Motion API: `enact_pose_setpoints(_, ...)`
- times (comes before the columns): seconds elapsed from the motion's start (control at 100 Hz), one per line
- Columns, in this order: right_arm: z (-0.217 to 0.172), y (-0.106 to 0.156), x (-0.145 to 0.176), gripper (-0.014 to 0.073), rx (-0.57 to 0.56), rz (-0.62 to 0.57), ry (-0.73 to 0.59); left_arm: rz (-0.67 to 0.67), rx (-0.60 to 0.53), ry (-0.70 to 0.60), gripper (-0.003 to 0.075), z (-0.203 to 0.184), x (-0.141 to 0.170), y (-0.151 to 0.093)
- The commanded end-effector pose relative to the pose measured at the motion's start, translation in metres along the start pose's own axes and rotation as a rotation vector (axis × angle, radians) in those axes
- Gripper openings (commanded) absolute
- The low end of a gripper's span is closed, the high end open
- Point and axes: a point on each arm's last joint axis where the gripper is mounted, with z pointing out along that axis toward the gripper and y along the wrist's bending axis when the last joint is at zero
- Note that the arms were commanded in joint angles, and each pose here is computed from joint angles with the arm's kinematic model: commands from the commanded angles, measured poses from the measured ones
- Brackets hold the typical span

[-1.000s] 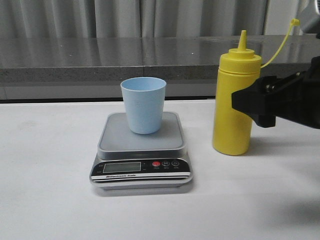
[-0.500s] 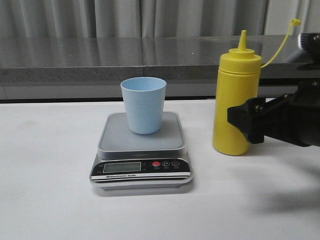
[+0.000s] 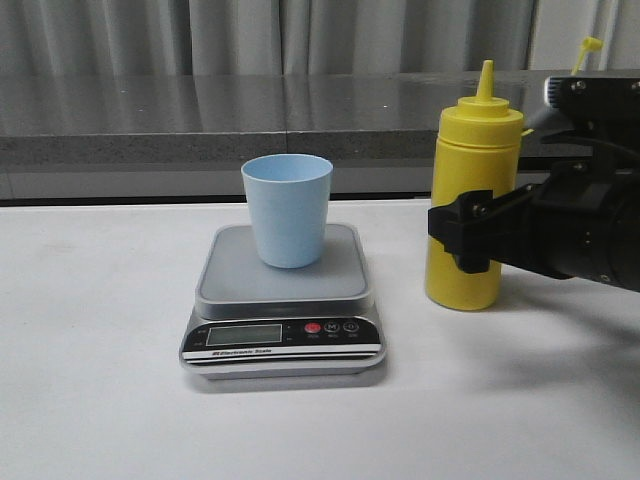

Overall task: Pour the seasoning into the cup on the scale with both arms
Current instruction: 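Reach the right gripper to the yellow squeeze bottle and grasp it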

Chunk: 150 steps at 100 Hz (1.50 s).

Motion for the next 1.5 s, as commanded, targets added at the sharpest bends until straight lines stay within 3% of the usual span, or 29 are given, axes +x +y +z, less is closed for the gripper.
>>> enact_pose_setpoints(0.0,0.007,0.002,-0.025,0.0648,-0.02,-0.009,-0.201,-0.005,0.008,-0.095,-0.002,-0.002,-0.015,-0.001)
enact_pose_setpoints(0.41,0.033,0.002,-0.025,0.0648,-0.017,-0.006,-0.23,-0.005,0.008,-0.095,-0.002,-0.002,-0.015,-0.001)
enact_pose_setpoints(1.13,0.034,-0.001,-0.026,0.0641,0.009,0.005,-0.238,-0.005,0.008,-0.095,-0.002,-0.002,-0.015,-0.001)
enact_pose_setpoints(1.23,0.034,-0.001,-0.026,0.0569,0.009,0.005,-0.238,-0.005,0.008,-0.095,-0.002,-0.002,-0.015,-0.001)
enact_pose_setpoints(1.36,0.034,0.0,-0.026,0.0388,0.009,0.005,-0.242,-0.005,0.008,-0.095,-0.002,-0.002,-0.015,-0.001)
enact_pose_setpoints(1.49,0.034,0.0,-0.026,0.027,0.009,0.005,-0.242,-0.005,0.008,-0.095,-0.002,-0.002,-0.015,-0.001)
